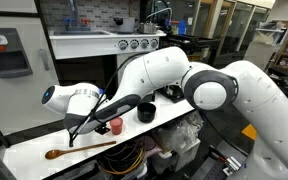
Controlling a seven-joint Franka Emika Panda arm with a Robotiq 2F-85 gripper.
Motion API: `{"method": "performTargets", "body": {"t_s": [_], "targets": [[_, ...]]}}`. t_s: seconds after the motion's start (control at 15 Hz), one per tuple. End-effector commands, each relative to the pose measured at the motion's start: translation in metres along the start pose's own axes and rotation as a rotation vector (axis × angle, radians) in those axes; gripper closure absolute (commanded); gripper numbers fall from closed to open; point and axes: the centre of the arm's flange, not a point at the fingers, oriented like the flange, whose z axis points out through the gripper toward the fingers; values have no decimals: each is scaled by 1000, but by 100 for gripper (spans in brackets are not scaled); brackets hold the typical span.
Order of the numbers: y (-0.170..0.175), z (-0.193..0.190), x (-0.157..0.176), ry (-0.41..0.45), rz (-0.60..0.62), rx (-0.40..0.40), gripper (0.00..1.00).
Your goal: Pick up the pink cup and pour it's content into the black bowl
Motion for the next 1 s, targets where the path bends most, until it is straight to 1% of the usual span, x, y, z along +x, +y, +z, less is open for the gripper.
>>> {"method": "performTargets", "body": {"t_s": [0.0, 0.53, 0.93], "targets": [[12, -1, 23, -38, -57, -15, 0], [11, 25, 34, -153, -126, -20, 0], [8, 45, 39, -200, -160, 14, 0]]}}
